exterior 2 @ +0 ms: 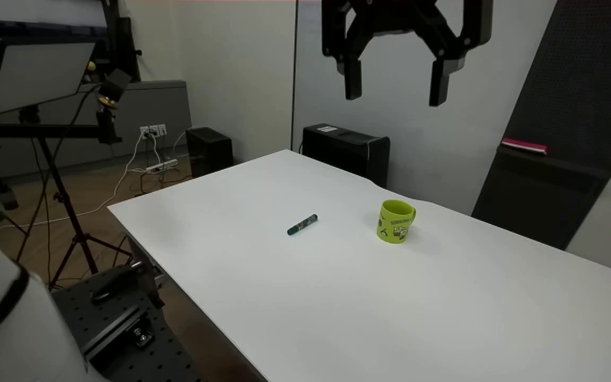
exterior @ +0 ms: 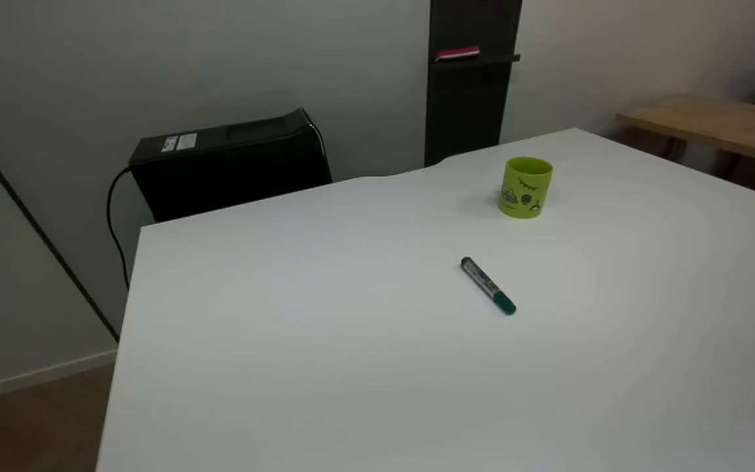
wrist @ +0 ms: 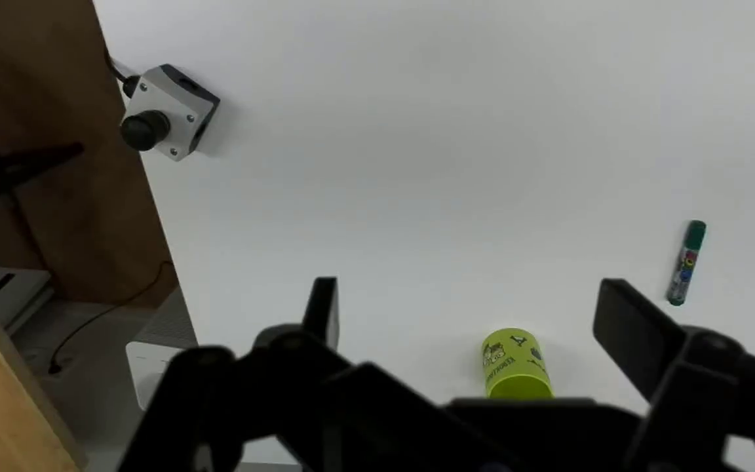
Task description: Put the black marker in the mug
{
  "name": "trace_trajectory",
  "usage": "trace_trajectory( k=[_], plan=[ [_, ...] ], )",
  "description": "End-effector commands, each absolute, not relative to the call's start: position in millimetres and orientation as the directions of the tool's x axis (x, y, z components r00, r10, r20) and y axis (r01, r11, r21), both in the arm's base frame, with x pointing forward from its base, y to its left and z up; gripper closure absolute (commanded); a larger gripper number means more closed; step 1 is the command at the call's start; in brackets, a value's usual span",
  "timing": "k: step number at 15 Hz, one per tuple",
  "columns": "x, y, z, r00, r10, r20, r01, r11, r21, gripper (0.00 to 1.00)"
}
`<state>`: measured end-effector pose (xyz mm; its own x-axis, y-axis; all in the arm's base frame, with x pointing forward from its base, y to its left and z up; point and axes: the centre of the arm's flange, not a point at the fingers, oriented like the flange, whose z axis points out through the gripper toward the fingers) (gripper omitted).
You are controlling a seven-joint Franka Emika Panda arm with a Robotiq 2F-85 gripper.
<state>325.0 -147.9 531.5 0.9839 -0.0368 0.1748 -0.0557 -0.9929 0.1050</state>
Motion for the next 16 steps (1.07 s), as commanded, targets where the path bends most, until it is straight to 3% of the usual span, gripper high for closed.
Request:
trace_trajectory(
  k=[1, 9, 16],
  plan=[
    [325.0, -147.9, 531.5, 0.984, -0.037, 0.175, -0.056, -0.993, 0.105, 0.0],
    [330.4, -139.6, 518.4, 0.987, -0.017, 0.159, -0.032, -0.995, 0.092, 0.0],
    [331.8, -87.0, 451.0, 0.991, 0.115, 0.066, 0.112, -0.993, 0.045, 0.0]
  ],
)
